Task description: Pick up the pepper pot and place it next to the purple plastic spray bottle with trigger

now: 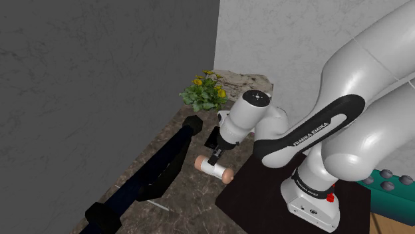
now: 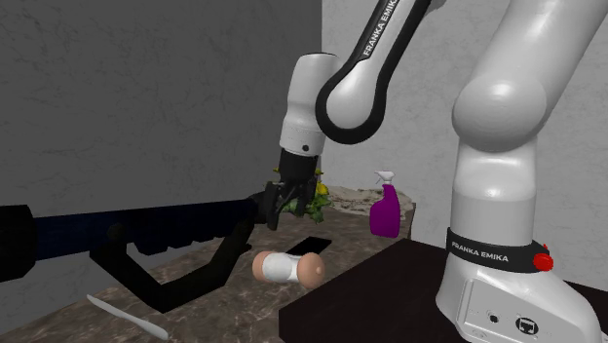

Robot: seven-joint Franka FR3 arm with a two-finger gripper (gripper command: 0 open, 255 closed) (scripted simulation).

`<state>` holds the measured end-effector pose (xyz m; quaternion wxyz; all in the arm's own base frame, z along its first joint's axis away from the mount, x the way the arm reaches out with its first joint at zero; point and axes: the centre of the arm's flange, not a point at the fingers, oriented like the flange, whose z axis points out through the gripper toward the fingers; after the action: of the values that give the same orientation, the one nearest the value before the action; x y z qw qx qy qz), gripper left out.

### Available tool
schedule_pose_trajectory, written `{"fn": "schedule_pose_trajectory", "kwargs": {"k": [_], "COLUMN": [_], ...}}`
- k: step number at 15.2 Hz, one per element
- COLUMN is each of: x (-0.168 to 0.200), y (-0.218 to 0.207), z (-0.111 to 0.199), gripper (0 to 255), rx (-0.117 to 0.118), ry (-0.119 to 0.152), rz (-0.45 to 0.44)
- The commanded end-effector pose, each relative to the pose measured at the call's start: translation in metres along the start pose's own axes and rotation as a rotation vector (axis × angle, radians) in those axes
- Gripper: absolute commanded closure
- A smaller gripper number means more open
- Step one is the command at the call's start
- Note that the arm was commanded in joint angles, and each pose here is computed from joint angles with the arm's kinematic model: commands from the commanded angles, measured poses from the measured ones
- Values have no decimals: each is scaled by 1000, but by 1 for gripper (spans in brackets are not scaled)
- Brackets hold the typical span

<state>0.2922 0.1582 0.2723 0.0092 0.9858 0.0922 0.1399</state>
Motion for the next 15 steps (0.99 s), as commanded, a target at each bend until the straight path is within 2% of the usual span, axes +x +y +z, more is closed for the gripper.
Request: {"fn": "schedule_pose_trajectory", "kwargs": {"k": [1,9,10,15], "x": [-1,-1,-1,-1], "y": [1,1,1,1], "z": [11,14,14,14], "gripper": [0,0,255,255], "rx": [1,1,1,1], "ry": [1,1,1,1], "rz": [0,0,0,0]}}
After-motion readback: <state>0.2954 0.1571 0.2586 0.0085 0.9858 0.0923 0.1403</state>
